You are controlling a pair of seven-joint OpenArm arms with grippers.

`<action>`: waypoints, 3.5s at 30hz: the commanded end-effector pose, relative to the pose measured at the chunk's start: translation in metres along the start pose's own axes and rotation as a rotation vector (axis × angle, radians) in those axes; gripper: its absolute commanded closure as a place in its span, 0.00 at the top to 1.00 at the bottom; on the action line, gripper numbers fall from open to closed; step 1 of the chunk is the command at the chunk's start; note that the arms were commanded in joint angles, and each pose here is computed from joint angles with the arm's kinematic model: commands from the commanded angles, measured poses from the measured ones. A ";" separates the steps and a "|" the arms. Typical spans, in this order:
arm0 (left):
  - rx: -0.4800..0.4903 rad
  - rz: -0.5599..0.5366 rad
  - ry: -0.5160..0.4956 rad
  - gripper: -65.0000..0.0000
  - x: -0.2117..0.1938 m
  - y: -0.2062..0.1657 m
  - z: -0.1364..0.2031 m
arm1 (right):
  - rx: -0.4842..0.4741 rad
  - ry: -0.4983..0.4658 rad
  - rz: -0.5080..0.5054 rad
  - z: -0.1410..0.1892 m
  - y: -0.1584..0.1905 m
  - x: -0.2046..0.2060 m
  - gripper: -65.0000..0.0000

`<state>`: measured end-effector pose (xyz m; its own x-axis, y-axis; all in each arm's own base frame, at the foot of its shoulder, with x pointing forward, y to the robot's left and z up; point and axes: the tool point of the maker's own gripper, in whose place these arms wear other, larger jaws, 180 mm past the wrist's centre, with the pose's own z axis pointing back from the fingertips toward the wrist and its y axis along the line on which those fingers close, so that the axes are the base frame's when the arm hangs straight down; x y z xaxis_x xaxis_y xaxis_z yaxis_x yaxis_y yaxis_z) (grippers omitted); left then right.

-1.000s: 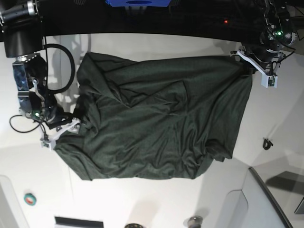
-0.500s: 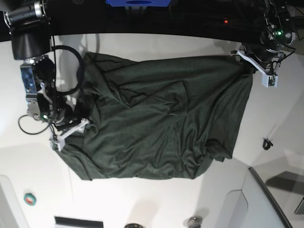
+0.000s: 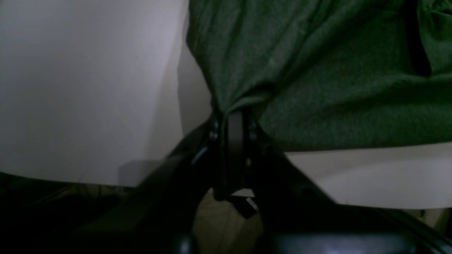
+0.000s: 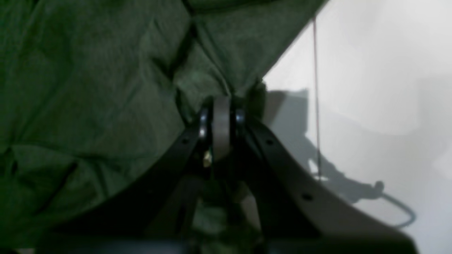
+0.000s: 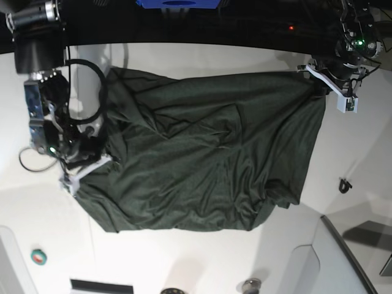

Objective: Layout the t-shirt on the table in an organized manner, then fold the t-shirt properly
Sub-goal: 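Drag the grasped shirt edge with the right gripper away from the left gripper, then pull both held shirt edges apart to stretch the shirt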

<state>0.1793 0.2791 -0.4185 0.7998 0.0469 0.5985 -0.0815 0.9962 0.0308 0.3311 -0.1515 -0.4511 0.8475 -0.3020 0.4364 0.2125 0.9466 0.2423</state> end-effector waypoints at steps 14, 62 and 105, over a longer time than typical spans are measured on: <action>0.007 -0.012 -0.028 0.00 0.007 0.004 0.005 | -0.125 -0.036 -0.104 0.075 -0.088 -0.028 0.01; 0.007 -0.009 -0.025 0.00 0.005 0.004 0.005 | -0.102 -0.012 -0.082 0.083 -0.055 -0.038 0.02; 0.095 0.072 0.148 0.38 -0.052 0.041 0.017 | -0.275 0.094 -0.197 0.076 -0.158 -0.112 0.02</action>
<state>0.1206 0.3114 -0.4416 0.8767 0.1456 0.4585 -0.1931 0.9794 0.0582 0.1582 -0.2675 -0.4803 0.8207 -0.4972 0.2815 0.4974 0.8642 0.0762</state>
